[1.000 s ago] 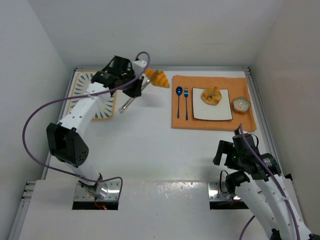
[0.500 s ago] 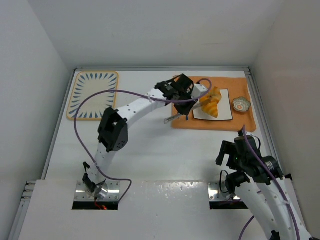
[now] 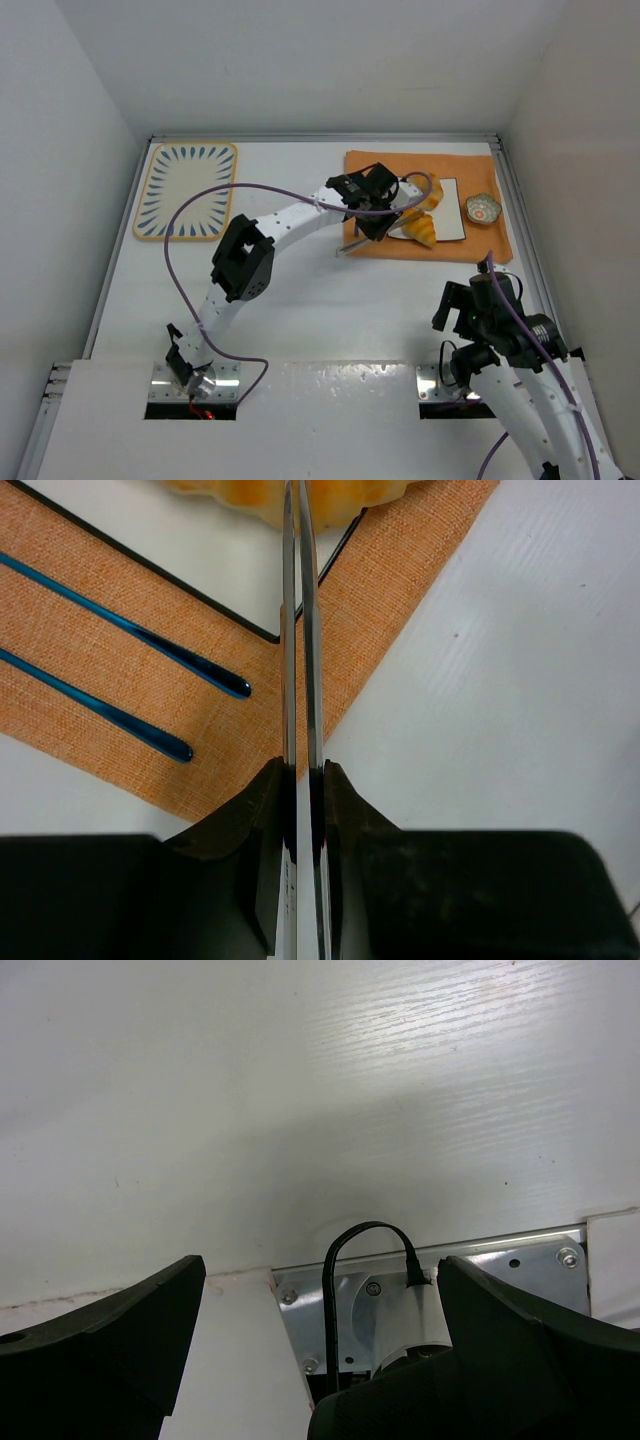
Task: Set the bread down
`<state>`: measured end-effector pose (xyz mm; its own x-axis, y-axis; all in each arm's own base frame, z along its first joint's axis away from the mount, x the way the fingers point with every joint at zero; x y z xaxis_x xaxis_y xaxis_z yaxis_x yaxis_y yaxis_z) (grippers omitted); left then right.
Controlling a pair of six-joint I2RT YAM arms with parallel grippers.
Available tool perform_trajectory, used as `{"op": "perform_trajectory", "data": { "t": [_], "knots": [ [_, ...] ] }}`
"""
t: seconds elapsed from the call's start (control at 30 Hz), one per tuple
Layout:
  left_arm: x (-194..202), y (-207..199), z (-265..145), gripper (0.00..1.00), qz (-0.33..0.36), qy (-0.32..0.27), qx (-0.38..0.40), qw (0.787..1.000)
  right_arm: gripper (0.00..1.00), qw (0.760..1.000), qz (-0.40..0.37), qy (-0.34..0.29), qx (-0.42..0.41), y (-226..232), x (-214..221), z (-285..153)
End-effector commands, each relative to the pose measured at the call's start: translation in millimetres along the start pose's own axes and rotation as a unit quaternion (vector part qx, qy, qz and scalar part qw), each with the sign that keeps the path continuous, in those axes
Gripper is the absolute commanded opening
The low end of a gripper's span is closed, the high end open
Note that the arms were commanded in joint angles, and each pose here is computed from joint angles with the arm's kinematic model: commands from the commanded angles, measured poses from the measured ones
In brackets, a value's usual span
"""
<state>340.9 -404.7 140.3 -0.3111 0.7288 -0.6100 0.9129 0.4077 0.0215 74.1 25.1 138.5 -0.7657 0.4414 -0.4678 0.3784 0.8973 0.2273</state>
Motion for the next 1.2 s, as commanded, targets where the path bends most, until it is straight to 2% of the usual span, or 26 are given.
{"op": "perform_trajectory", "data": {
  "t": [0.0,0.07,0.1,0.3,0.67,0.93,1.1,1.17],
  "knots": [
    [-40.8,3.4,-33.7,0.2,0.007,-0.068,-0.028,0.997,1.0,0.998,0.0,0.046,0.047,-17.9,18.0,-8.2],
    [-47.7,3.7,-42.4,0.25,0.009,-0.08,-0.031,0.996,1.0,0.998,-0.001,0.049,0.046,-17.4,18.6,-7.4],
    [-50.6,4.1,-44.4,0.33,0.01,-0.084,-0.032,0.996,1.0,0.998,-0.002,0.051,0.045,-17.0,18.5,-8.1],
    [-69.8,1.9,-71.3,0.43,0.017,-0.122,-0.031,0.992,1.0,0.998,-0.001,0.051,0.048,-17.2,18.4,-7.5],
    [-83.1,2.2,-84.5,0.49,0.016,-0.151,-0.019,0.988,1.0,0.997,-0.011,0.06,0.046,-15.5,18.0,-8.5],
    [-78.2,12.8,-84.7,0.52,0.015,-0.147,-0.026,0.989,1.0,0.998,-0.01,0.053,0.042,-16.5,18.0,-10.2],
    [-79.9,21.2,-96.3,0.52,0.011,-0.156,-0.032,0.987,1.0,0.997,-0.013,0.064,0.045,-14.6,18.0,-9.8],
    [-76.6,35.6,-116.5,0.46,-0.003,-0.166,-0.043,0.985,1.0,0.997,-0.016,0.066,0.048,-15.3,17.8,-10.3]
  ]
}}
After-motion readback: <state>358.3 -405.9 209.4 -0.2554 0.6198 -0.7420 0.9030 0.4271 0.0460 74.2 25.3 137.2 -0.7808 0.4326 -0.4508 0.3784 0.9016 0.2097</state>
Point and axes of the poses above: each gripper's point midway between its finger pads, its own z axis out along the fingers, its own y axis along the line the jaws close on, x = y × z, the point moved 5 cm from there along -z, back along the fingers, and after that the axes turned 9 degrees about z, right-handed, at the moved point
